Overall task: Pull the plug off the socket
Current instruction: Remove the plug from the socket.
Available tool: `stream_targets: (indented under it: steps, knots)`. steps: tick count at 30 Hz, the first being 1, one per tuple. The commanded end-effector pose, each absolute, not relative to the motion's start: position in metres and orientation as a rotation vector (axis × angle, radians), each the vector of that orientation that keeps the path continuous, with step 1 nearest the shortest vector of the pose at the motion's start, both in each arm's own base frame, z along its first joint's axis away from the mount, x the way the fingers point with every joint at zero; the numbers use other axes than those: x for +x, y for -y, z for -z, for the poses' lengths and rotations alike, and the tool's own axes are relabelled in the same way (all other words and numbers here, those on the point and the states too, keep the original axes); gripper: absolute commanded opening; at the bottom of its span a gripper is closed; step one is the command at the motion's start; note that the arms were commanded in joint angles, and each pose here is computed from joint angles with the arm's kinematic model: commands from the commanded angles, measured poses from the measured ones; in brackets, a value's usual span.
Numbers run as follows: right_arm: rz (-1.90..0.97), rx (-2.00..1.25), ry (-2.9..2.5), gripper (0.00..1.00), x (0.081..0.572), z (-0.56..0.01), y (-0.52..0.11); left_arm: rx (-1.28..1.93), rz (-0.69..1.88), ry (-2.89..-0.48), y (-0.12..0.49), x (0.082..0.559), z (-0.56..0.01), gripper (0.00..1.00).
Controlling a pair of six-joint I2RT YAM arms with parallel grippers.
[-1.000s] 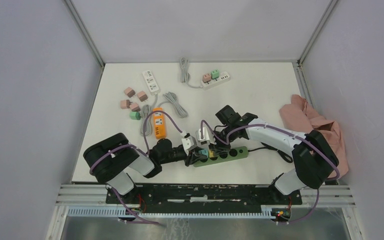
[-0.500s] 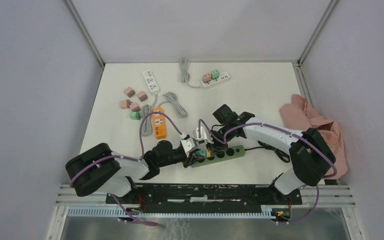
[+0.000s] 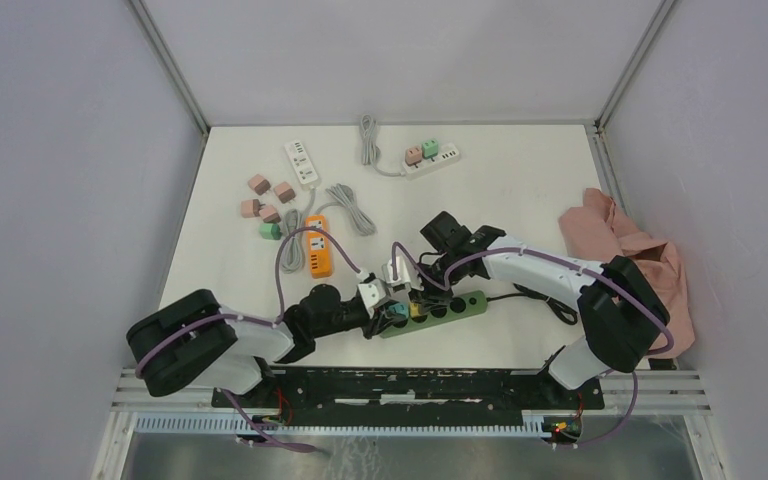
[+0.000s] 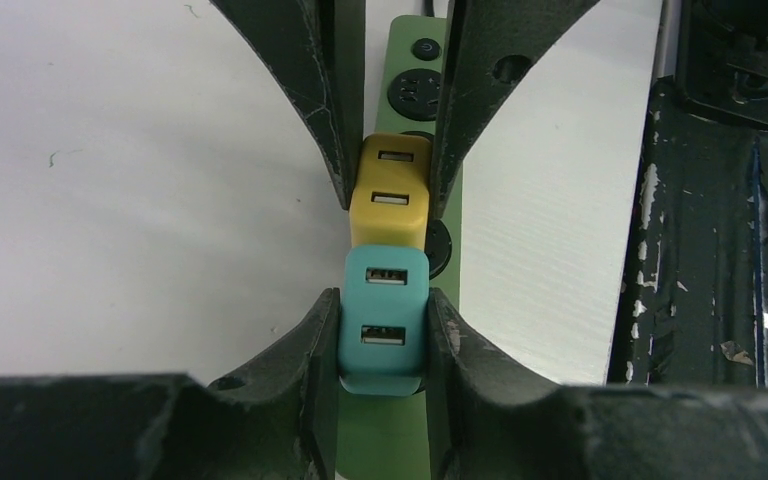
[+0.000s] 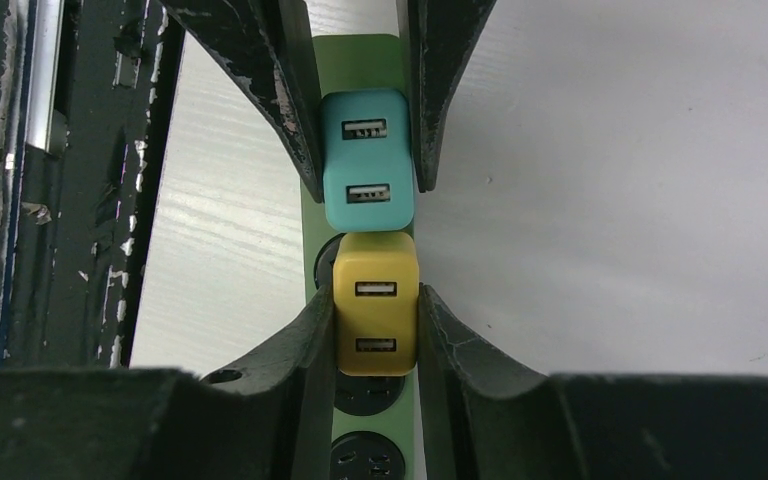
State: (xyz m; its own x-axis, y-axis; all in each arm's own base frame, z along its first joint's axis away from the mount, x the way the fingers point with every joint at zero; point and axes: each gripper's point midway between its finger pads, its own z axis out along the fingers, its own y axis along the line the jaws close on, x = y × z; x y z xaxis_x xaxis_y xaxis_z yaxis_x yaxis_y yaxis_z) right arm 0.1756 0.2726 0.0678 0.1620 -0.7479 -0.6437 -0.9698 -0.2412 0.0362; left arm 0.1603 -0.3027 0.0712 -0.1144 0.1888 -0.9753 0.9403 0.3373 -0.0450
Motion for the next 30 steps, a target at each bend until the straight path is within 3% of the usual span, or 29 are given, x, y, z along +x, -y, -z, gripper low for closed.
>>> stream_targets:
  steps: [1,4,11,18,24,30]
  knots:
    - [-0.496,-2.162,-1.705,0.00,0.191,-0.047,-0.257,0.856,0.790,-1.449,0.302,0.196,-0.123,0.03]
    - [-0.492,-2.156,-1.723,0.00,0.192,-0.046,-0.256,0.925,0.765,-1.436,0.298,0.190,-0.117,0.03]
    - [-0.557,-2.098,-1.745,0.00,0.195,-0.055,-0.255,1.086,1.016,-1.398,0.319,0.148,-0.112,0.03]
    - [-0.592,-2.059,-1.759,0.00,0.197,-0.060,-0.254,0.821,1.055,-1.537,0.327,0.176,-0.123,0.03]
    - [-0.595,-2.052,-1.764,0.00,0.198,-0.061,-0.252,0.773,0.927,-1.655,0.322,0.197,-0.117,0.03]
    - [-0.609,-2.045,-1.767,0.00,0.198,-0.063,-0.253,1.080,1.003,-1.446,0.330,0.160,-0.122,0.03]
